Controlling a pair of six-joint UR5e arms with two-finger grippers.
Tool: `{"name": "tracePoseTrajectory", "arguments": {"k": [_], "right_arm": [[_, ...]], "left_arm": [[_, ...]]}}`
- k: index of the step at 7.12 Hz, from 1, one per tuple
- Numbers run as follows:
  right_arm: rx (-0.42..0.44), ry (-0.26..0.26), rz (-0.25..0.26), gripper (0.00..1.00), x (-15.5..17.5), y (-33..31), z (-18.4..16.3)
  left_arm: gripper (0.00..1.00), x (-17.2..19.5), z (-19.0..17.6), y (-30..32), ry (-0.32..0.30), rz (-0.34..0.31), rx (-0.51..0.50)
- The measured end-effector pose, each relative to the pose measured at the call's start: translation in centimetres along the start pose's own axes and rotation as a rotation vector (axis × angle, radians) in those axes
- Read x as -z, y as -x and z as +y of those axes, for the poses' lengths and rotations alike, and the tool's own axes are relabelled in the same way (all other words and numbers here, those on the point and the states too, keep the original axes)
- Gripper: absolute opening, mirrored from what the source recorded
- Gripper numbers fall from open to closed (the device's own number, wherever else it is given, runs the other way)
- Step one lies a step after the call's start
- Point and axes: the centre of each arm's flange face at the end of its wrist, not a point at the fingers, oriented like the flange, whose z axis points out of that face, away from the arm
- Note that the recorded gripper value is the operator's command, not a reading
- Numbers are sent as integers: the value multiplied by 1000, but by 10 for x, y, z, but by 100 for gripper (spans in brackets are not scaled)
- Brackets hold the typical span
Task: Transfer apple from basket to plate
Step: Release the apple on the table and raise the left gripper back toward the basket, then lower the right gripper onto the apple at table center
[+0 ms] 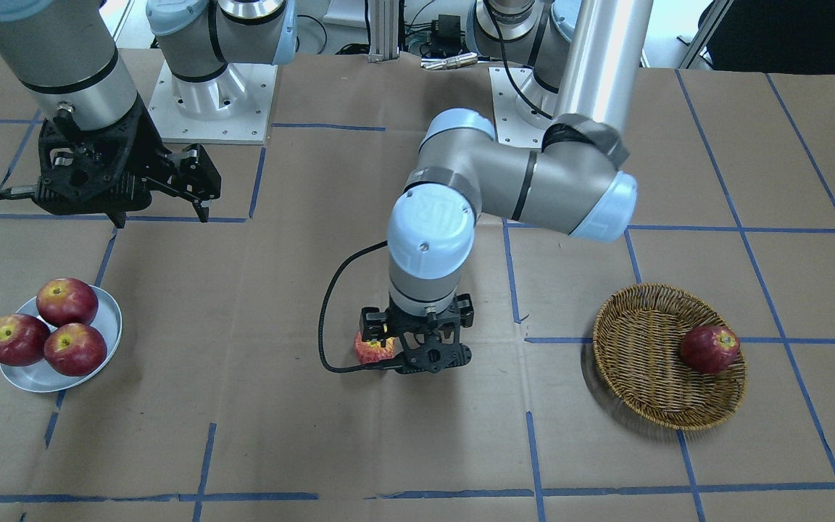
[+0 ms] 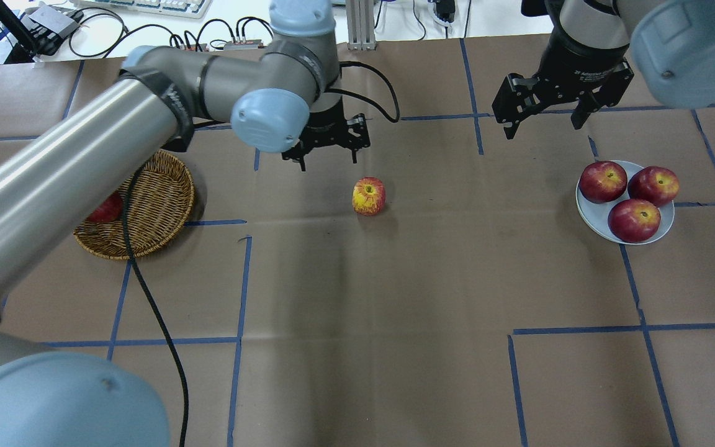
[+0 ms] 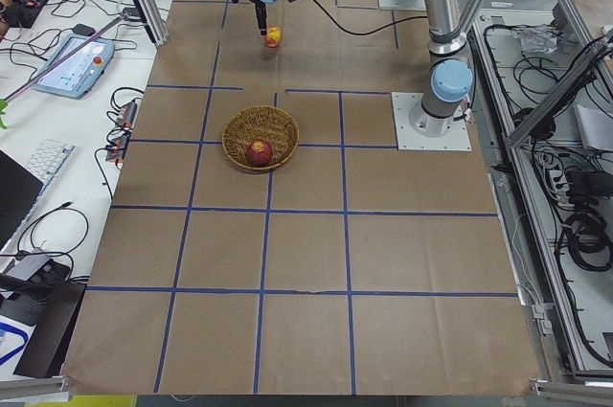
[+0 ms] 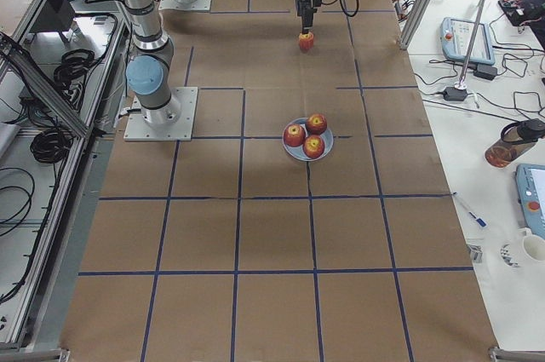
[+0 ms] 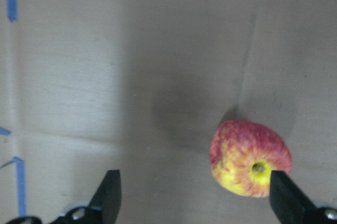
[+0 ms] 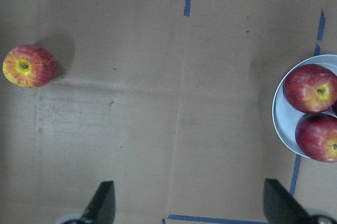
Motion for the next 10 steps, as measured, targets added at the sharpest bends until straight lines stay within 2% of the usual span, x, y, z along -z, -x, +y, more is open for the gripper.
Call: {"name": "tracePoseTrajectory", "arguments": {"k": [2,3,4,6,7,10], "right_arm": [[-46,-11,-36,100,-14,18,-12],[-49,-21,-45,100,-24,39,-19],[-52,-30,-47,100,-37,67,-25],[-76,-29,-44,100,-64,129,-41],[-83,-29,-35,100,-82,159,-51],[-98,-32,-29,100,-148,224,-63]], "left_arm": [[99,69,25,55,-1,-2,-77],[99,91,44,75,4,-3,-98],[99,95,60,96,26,-5,-110],[99,73,74,146,83,7,-118],[99,75,81,159,81,11,-152],[99,117,124,167,10,9,-196]]}}
